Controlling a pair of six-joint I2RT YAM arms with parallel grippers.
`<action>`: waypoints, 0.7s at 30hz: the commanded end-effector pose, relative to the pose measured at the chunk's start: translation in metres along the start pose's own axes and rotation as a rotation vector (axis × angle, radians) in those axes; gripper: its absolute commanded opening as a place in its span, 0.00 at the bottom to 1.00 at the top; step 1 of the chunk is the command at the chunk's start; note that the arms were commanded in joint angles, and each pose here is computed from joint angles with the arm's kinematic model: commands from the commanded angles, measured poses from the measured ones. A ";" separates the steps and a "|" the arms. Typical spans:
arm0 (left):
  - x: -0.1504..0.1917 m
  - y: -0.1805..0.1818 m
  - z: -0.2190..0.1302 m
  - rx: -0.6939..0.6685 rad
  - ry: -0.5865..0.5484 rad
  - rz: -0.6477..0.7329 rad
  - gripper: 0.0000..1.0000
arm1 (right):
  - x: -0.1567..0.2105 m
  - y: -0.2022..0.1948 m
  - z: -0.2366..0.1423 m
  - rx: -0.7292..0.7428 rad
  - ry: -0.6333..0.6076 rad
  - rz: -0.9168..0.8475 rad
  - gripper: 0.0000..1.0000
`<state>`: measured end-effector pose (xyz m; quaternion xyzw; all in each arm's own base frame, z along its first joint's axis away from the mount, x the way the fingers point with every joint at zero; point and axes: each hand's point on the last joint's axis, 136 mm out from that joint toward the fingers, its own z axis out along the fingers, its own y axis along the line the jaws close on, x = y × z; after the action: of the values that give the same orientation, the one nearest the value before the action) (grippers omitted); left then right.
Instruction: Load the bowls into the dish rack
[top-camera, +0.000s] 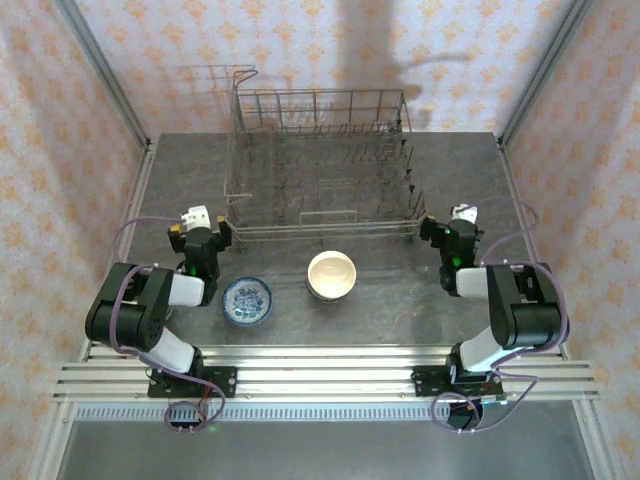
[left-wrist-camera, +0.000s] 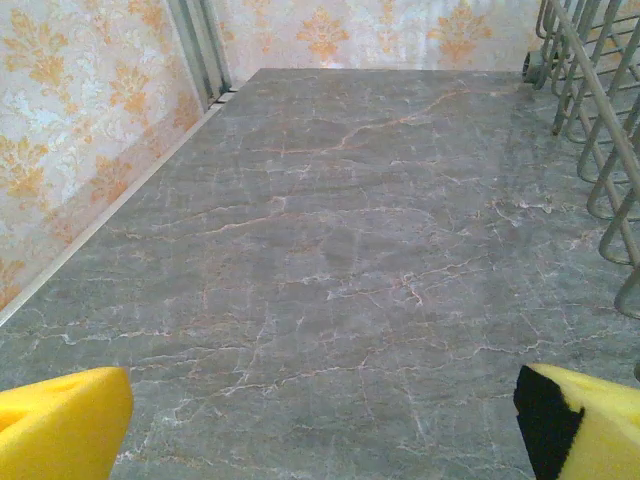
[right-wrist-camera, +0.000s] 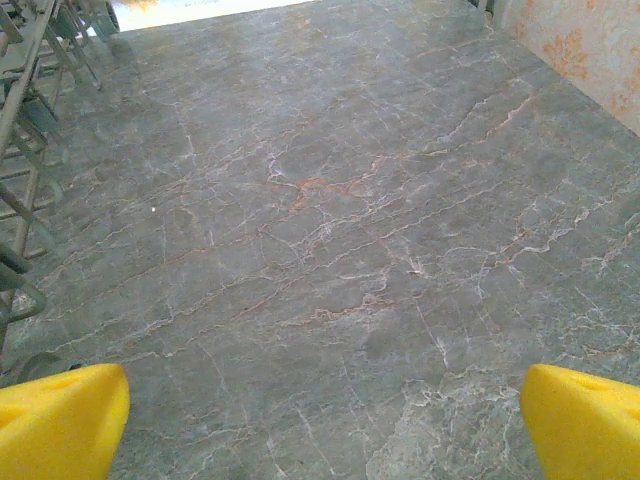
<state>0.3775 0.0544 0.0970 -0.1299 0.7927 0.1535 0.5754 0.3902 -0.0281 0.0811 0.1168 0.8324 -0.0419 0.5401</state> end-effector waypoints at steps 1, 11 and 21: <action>-0.007 0.003 0.004 0.003 -0.006 -0.042 1.00 | -0.008 0.003 0.000 -0.009 -0.024 0.007 1.00; -0.007 0.005 0.005 0.021 -0.002 -0.062 1.00 | -0.008 0.003 0.000 -0.008 -0.022 0.007 1.00; -0.007 0.005 0.005 0.021 -0.002 -0.061 1.00 | -0.008 0.004 0.000 -0.010 -0.023 0.008 1.00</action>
<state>0.3788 0.0586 0.0939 -0.1373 0.7963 0.1306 0.5745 0.3903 -0.0277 0.0811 0.1161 0.8326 -0.0407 0.5401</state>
